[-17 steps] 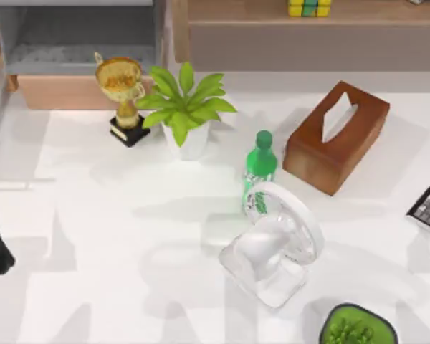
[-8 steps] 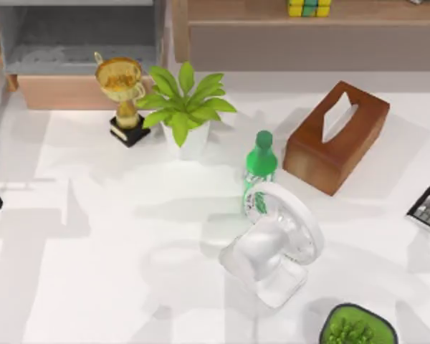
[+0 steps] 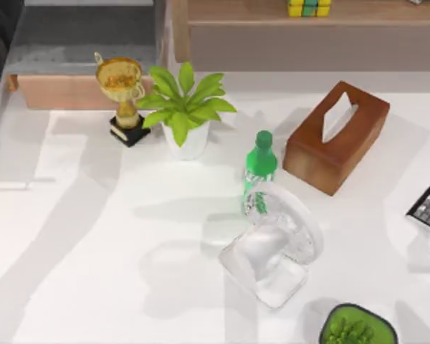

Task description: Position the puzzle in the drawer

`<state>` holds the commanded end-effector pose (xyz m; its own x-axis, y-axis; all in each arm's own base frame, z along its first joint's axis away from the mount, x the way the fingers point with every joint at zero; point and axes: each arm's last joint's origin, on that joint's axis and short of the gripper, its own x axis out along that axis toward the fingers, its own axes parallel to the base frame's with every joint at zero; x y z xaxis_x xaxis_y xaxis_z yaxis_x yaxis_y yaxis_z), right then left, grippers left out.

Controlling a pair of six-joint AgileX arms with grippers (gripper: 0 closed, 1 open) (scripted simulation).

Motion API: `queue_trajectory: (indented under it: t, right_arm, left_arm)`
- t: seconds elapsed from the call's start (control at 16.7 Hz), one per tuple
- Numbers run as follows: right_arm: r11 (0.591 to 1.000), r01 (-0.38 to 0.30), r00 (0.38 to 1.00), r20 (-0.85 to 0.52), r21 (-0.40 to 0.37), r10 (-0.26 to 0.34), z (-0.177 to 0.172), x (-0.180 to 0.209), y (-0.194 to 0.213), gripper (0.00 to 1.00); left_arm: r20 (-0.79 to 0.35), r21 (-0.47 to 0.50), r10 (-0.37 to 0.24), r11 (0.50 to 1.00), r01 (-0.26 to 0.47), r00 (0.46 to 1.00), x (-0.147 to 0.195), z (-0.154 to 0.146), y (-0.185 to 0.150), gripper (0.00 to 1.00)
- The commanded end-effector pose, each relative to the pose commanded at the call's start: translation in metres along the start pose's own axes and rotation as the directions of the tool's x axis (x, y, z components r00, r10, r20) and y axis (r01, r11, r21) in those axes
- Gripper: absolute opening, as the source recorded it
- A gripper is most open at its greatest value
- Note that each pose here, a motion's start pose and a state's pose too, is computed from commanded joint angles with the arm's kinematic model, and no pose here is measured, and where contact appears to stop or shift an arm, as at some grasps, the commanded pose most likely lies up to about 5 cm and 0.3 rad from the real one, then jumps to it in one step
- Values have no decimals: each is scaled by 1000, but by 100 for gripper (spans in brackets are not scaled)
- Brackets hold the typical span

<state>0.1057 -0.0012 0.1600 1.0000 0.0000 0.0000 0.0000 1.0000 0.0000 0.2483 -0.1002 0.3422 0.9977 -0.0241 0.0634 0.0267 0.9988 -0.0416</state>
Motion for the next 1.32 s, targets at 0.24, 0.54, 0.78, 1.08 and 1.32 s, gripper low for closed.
queue_trajectory:
  t: [0.24, 0.54, 0.78, 1.08, 1.32]
  right_arm:
    - [1000, 0, 1000, 0, 0, 0, 0, 0, 0, 100]
    - [1000, 0, 1000, 0, 0, 0, 0, 0, 0, 100]
    - [1000, 0, 1000, 0, 0, 0, 0, 0, 0, 100]
    - [1000, 0, 1000, 0, 0, 0, 0, 0, 0, 100]
    - [1000, 0, 1000, 0, 0, 0, 0, 0, 0, 100]
  left_arm:
    - [-34, 9, -7, 1000, 7, 999, 85, -31, -100, 100]
    - [-64, 33, -6, 999, 8, 998, 131, -128, -221, 100]
    - [-64, 41, 2, 999, 0, 998, 131, -192, -276, 100]
    - [-63, 42, 7, 999, -4, 998, 127, -215, -292, 100]
    - [-67, 46, 9, 999, -6, 998, 129, -216, -290, 100]
